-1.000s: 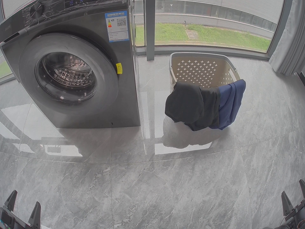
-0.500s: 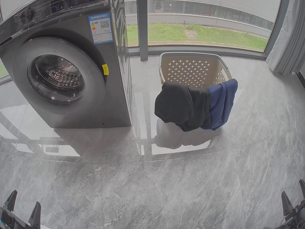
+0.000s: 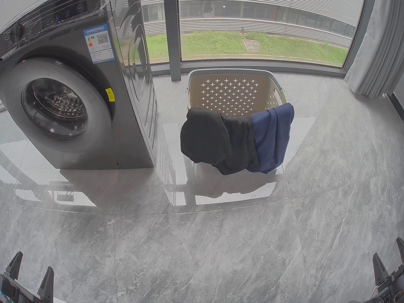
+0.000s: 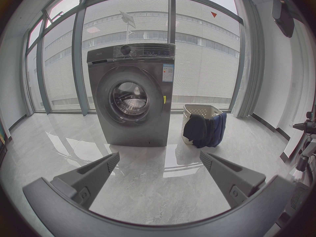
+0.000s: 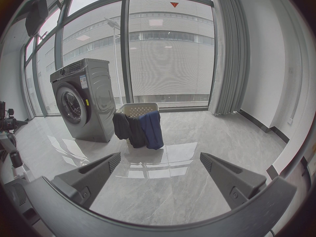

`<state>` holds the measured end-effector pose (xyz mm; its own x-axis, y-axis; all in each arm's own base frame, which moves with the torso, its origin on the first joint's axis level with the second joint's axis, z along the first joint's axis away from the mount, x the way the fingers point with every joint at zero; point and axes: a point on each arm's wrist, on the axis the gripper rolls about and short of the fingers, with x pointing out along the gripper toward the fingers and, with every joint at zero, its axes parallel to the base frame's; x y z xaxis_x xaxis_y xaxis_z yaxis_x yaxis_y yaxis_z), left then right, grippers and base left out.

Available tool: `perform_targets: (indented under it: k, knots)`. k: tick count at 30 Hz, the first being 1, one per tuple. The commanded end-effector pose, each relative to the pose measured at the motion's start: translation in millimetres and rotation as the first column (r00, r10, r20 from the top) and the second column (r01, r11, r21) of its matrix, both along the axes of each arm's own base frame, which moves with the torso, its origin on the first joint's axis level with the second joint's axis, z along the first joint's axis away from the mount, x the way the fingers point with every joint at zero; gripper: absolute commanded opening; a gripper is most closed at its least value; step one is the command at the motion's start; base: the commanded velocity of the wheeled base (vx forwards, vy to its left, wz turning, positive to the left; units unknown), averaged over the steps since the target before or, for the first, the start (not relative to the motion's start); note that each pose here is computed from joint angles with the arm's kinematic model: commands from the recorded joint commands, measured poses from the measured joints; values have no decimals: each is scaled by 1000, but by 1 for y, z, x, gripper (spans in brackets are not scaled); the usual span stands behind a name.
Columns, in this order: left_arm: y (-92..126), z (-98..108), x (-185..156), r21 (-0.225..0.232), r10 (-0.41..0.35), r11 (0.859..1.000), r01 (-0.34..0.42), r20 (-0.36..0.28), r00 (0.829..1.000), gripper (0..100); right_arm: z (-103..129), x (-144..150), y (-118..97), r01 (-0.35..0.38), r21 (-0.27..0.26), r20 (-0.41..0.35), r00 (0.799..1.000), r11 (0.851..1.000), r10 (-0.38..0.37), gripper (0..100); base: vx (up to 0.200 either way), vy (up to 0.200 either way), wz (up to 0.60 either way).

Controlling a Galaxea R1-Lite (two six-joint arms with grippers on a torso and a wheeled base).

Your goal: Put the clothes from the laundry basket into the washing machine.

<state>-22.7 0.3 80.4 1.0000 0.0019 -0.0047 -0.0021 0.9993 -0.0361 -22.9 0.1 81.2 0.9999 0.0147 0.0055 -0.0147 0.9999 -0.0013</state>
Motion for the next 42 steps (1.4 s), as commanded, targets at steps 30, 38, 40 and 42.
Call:
perform_targets:
  k: [30,38,40,42]
  knots:
    - [0,-4,0,-1,1,1000,-1,0,1000,100,-5,0,0,-1,0,-2,1000,1000,1,100,120,0,0]
    - [0,-4,0,-1,1,1000,-1,0,1000,100,-5,0,0,-1,0,-2,1000,1000,1,100,0,0,0]
    - [0,-4,0,-1,1,1000,-1,0,1000,100,-5,0,0,-1,0,-2,1000,1000,1,100,0,-100,0]
    - [0,-4,0,1,1,1000,-1,0,1000,100,-5,0,0,-1,0,-2,1000,1000,1,100,0,-200,0]
